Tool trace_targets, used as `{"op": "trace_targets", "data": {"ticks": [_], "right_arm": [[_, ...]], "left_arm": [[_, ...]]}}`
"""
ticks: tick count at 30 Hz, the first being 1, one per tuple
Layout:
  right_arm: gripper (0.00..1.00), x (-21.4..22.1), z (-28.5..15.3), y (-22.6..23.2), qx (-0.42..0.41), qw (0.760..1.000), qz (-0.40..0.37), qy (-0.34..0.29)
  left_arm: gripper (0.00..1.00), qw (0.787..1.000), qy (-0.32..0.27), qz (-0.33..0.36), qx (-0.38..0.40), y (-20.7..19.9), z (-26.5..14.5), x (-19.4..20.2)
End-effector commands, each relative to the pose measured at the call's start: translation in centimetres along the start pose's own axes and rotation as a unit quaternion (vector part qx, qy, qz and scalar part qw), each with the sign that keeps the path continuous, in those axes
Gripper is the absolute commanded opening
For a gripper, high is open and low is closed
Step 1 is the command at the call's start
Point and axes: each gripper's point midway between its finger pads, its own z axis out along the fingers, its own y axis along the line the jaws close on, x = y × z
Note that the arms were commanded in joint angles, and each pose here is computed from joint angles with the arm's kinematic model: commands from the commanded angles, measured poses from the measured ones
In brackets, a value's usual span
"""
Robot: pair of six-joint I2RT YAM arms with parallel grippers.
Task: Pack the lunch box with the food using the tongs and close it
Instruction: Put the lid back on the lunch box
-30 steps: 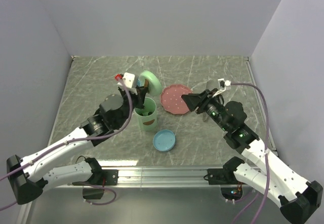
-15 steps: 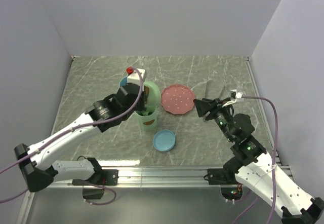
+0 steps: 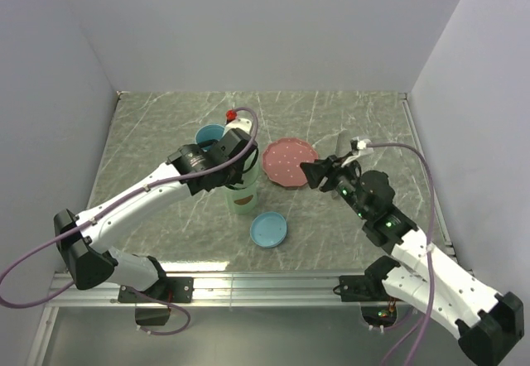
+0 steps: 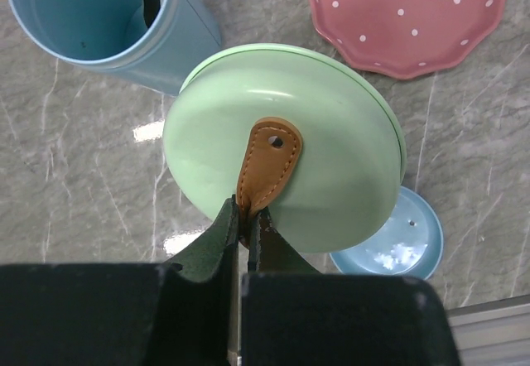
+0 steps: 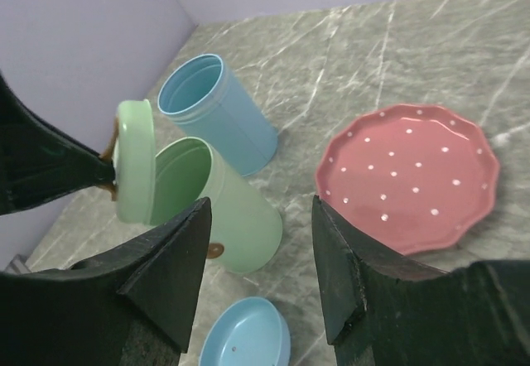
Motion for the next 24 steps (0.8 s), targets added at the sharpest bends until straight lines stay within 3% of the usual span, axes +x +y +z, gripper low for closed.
{"op": "trace_targets", "data": {"ticks": [1,11,24], "right_arm": [[0.58,-2.6,1.9,2.8,-0.052,0.998,-0.012,-0.025],[0.55,-0.5,4.9,5.5,-0.115,0.993,0.002,0.002],[0.55,0.9,6.7,9.4,-0.155,0.987,-0.039,0.013]], "left_arm": [[0.0,1.0,-0.014,-0.01,-0.002,0.6,-1.8,-1.4],[0.0,0.999,0.033,0.023,-0.011,0.6,-1.7,-0.3],[0.0,0.996,0.066,0.05,-0.015,0.1,-0.5,0.8]]}}
